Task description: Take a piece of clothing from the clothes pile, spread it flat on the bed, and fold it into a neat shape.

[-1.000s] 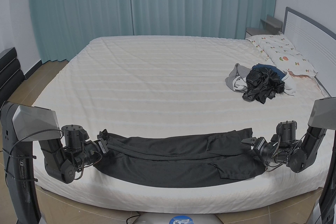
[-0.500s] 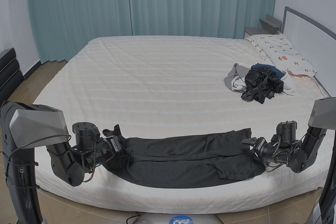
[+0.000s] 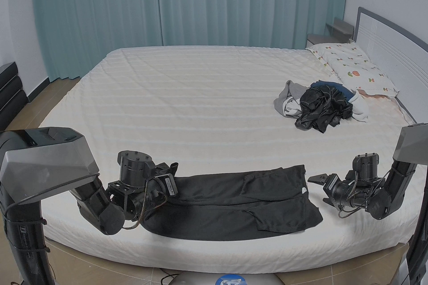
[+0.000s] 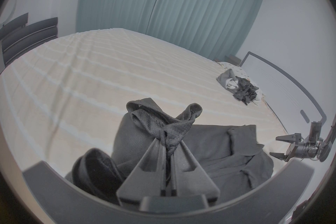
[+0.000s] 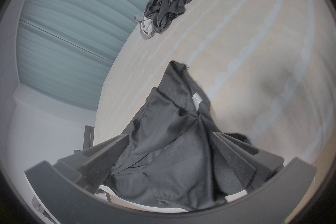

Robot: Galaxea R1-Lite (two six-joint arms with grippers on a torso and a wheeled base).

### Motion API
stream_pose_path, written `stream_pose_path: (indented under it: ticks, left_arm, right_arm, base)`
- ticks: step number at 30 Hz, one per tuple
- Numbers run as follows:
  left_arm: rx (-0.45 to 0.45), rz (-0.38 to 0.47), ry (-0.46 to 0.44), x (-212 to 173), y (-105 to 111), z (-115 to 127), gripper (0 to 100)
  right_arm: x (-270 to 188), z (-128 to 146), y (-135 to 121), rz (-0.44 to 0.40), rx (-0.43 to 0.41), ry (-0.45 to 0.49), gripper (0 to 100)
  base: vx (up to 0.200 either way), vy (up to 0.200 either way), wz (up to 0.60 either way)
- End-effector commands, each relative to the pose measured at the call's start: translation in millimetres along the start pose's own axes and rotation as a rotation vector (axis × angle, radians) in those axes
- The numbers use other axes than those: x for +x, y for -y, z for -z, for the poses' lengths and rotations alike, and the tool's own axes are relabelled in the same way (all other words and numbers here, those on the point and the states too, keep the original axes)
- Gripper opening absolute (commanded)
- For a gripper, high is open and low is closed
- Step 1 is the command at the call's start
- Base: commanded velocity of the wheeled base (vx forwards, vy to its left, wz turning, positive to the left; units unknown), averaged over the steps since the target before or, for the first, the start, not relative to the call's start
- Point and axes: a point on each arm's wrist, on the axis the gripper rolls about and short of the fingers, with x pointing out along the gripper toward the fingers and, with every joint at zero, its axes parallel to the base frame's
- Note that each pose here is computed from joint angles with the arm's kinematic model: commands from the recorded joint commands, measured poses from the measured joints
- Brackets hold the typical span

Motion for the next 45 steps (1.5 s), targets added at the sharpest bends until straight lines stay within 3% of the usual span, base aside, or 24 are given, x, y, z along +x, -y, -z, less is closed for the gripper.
stream_pose_path:
  ticks: [1,9,23,28,34,35,42,45]
  left_arm:
    - [-0.076,0.044,0.013,-6,34,-17,0]
    - [-0.189,0.039,-0.071,-4,72,-22,0]
    - [-0.181,0.096,-0.121,7,109,-4,0]
    - [-0.180,0.103,-0.124,9,111,-3,0]
    - [-0.187,0.090,-0.124,12,106,-3,0]
    - [-0.188,0.089,-0.125,12,106,-2,100]
    - [-0.262,0.091,-0.127,10,106,-4,100]
    - [-0.303,0.068,-0.123,8,95,-10,100]
  right_arm:
    - [0,0,0,0.000,0.000,0.000,100]
    - [0,0,0,0.001,0.000,-0.001,100]
    - [0,0,0,0.002,0.000,0.000,100]
    - [0,1,1,0.003,-0.002,-0.002,100]
    - [0,2,0,0.003,-0.003,-0.005,100]
    - [0,2,0,0.003,-0.003,-0.005,100]
    - [0,1,1,0.004,-0.002,-0.004,100]
    - [0,2,1,0.005,-0.002,-0.005,100]
  base:
    - [0.000,-0.200,0.00]
    - [0.000,-0.200,0.00]
    - [0.000,-0.200,0.00]
    - [0.000,-0.200,0.00]
    - [0.000,0.000,0.00]
    - [0.000,0.000,0.00]
    - [0.000,0.000,0.00]
    - [0.000,0.000,0.00]
